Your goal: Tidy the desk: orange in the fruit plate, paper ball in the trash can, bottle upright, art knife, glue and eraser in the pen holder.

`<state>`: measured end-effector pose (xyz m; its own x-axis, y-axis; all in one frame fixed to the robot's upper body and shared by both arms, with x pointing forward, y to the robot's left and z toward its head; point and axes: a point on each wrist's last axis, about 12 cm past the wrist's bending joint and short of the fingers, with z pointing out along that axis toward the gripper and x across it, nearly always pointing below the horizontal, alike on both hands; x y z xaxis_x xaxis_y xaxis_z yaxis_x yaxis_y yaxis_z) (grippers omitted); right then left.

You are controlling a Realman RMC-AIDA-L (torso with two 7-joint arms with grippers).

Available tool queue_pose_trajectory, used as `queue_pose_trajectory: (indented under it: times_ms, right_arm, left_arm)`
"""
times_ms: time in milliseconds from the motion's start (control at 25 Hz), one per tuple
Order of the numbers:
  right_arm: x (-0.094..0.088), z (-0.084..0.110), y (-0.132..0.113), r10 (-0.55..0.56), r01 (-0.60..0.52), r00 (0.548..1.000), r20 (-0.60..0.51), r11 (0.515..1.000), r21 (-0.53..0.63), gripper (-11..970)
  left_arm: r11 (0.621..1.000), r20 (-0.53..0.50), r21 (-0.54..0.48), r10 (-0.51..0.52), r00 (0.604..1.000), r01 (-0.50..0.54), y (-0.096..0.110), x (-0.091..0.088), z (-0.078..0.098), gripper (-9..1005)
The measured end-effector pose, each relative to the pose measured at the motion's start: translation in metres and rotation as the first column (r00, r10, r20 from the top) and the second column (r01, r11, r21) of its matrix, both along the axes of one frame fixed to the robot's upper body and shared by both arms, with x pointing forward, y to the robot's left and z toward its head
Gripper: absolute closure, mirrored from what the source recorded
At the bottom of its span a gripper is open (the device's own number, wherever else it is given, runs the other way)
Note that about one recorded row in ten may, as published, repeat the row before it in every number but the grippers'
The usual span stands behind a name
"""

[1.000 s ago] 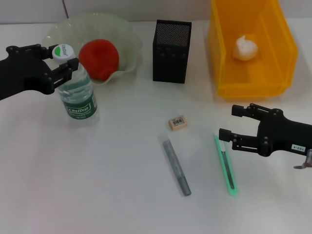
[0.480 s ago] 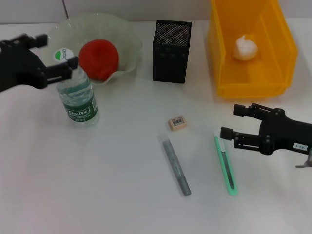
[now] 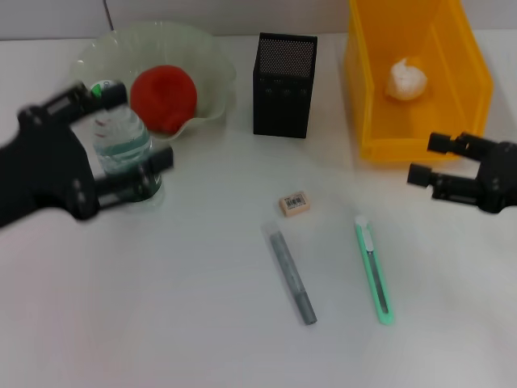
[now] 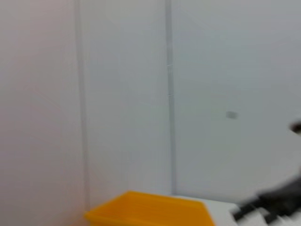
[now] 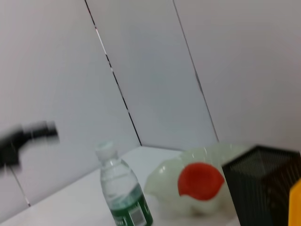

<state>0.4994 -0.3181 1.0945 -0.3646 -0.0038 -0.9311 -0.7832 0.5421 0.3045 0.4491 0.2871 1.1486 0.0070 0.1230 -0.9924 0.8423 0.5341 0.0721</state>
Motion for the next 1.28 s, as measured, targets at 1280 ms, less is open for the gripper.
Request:
queue_pose_trajectory:
  times_ms: [1280]
  right_arm:
    - [0.050,0.115,0.109,-0.256,-0.191,0.843,-0.474,0.680,-0.708,133]
  left_arm:
    - [0.982,0.014,-0.072,-0.176,0.984,0.177,-0.007,-0.006,-0.092,136]
